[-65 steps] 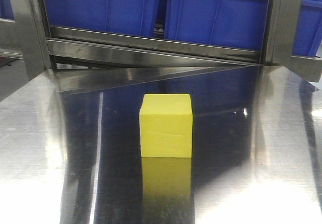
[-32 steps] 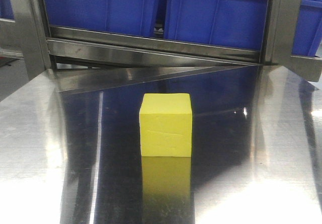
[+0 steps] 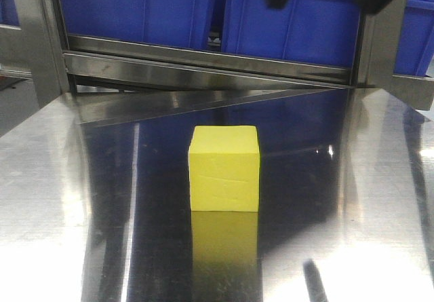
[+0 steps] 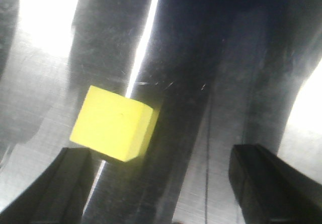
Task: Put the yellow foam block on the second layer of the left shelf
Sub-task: 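Lower the open right gripper over the yellow foam cube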
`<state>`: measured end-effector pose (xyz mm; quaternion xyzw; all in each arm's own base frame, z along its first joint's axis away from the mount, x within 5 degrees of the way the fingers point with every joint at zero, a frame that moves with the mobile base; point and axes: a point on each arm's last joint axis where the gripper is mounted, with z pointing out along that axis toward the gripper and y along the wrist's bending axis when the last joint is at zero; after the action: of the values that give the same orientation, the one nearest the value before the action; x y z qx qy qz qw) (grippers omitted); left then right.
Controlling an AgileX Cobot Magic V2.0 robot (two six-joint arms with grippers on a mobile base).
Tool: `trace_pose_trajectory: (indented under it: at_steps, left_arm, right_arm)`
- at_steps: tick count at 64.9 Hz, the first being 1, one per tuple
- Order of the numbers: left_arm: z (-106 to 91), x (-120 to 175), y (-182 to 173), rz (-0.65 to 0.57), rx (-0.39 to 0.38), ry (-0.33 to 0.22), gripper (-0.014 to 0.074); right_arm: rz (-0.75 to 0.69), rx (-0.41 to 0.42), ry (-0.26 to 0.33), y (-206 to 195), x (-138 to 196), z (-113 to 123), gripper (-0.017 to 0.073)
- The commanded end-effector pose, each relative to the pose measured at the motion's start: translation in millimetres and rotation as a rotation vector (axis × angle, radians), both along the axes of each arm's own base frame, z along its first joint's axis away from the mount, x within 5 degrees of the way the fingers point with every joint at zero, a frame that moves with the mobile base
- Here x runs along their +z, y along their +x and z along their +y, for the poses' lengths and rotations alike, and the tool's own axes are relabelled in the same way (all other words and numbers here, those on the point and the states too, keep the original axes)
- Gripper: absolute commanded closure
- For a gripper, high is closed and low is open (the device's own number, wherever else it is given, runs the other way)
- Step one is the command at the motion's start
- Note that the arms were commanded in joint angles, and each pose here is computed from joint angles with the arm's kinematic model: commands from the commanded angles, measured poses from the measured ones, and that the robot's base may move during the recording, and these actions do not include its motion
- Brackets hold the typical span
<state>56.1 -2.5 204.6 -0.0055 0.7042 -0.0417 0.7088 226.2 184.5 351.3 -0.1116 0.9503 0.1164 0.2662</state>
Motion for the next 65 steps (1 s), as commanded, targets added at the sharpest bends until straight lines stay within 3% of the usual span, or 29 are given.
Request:
trace_pose_trajectory:
  at_steps: [1, 24, 51, 65]
  left_arm:
    - [-1.0, -1, 1, -0.054, -0.010, -0.014, 0.0457]
    - [-1.0, -1, 1, -0.054, -0.010, -0.014, 0.0457]
    - [-1.0, -1, 1, -0.054, -0.010, -0.014, 0.0457]
    - [-1.0, -1, 1, -0.054, -0.010, -0.014, 0.0457]
  right_arm:
    - [-0.048, -0.043, 0.026, 9, 12, 17, -0.0065]
    - [0.046, -0.113, -0.020, 25, -29, 69, -0.0065]
    - [0.104, -0.208, -0.021, 29, -49, 79, -0.0065]
    - [0.124, -0.212, -0.043, 30, -59, 83, -0.0065]
